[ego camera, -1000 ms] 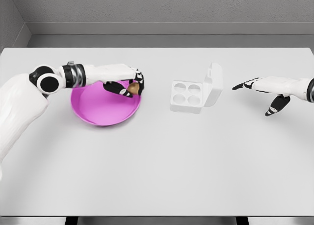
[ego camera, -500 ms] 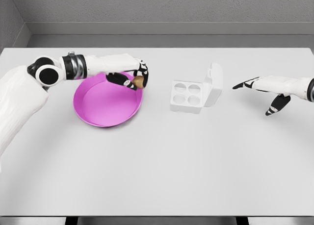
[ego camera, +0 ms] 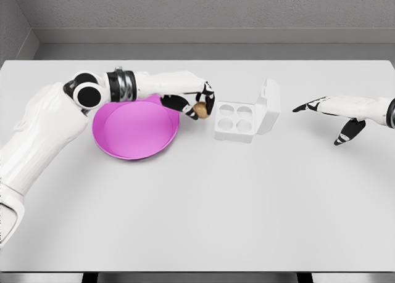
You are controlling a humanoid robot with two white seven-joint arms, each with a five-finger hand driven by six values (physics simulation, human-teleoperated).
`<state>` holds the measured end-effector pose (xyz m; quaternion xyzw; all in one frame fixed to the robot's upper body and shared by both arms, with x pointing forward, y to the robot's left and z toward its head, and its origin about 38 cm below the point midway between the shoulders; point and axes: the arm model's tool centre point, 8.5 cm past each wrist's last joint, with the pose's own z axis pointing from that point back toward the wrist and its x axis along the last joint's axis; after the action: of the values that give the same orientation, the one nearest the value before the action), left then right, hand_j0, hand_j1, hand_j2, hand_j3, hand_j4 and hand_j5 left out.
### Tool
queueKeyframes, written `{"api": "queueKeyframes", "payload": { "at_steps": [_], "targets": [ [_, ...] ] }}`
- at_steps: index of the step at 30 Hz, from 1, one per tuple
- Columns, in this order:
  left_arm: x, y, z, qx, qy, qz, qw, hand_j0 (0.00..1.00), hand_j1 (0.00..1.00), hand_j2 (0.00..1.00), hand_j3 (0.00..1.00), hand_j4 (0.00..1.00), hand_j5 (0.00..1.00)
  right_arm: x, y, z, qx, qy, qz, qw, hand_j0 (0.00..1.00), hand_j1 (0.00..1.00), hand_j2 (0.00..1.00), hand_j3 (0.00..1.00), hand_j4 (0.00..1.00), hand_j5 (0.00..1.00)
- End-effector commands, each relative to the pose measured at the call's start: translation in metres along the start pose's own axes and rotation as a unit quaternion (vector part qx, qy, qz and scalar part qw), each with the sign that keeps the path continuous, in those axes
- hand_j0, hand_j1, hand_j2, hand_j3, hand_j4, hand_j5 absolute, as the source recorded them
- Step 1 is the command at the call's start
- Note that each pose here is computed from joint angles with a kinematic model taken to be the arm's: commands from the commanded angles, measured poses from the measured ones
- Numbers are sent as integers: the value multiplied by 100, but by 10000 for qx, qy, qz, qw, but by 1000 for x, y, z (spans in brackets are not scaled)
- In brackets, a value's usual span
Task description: Pack egg into the box and close the box lid
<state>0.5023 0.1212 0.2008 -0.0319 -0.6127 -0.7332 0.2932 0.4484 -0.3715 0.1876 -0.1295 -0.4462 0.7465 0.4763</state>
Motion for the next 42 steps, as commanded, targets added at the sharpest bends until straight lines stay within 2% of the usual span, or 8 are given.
{"api": "queueKeyframes", "payload": {
  "at_steps": [1, 14, 28, 29, 31, 32, 37, 42],
  "targets": [
    [7, -1, -12, -10, -123, 21, 9999, 35, 35, 35, 35, 35, 35, 0, 0, 1, -12, 0, -20, 10000, 100, 100, 100, 100, 100, 100],
    [26, 3, -41, 6, -388, -26, 9992, 35, 35, 35, 35, 35, 35, 0, 0, 1, -12, 0, -20, 10000, 100, 100, 100, 100, 100, 100],
    [16, 1, -47, -45, -202, 68, 9998, 36, 36, 36, 36, 36, 36, -1, -2, 1, -40, 0, -22, 10000, 100, 100, 100, 100, 100, 100],
    [15, 2, -46, -23, -199, 72, 9998, 42, 42, 42, 42, 42, 42, -1, -2, 1, -40, 0, -22, 10000, 100, 100, 100, 100, 100, 100],
    [15, 3, -45, -10, -197, 68, 9998, 71, 71, 71, 71, 71, 71, 0, -11, 3, -129, 16, 27, 9999, 100, 100, 100, 100, 100, 100],
    [15, 5, -44, 28, -192, 74, 9998, 78, 78, 78, 78, 78, 78, -1, -14, 4, -146, 24, 36, 9999, 100, 100, 100, 100, 100, 100],
    [11, 5, -39, 42, -143, 82, 9999, 81, 81, 81, 81, 81, 81, -7, -16, 3, -178, 103, -41, 9998, 100, 100, 100, 100, 100, 100],
    [10, 9, -37, 65, -127, 64, 9999, 81, 81, 81, 81, 81, 81, -1, -14, -6, -165, -7, -52, 9998, 100, 100, 100, 100, 100, 100]
  ]
}}
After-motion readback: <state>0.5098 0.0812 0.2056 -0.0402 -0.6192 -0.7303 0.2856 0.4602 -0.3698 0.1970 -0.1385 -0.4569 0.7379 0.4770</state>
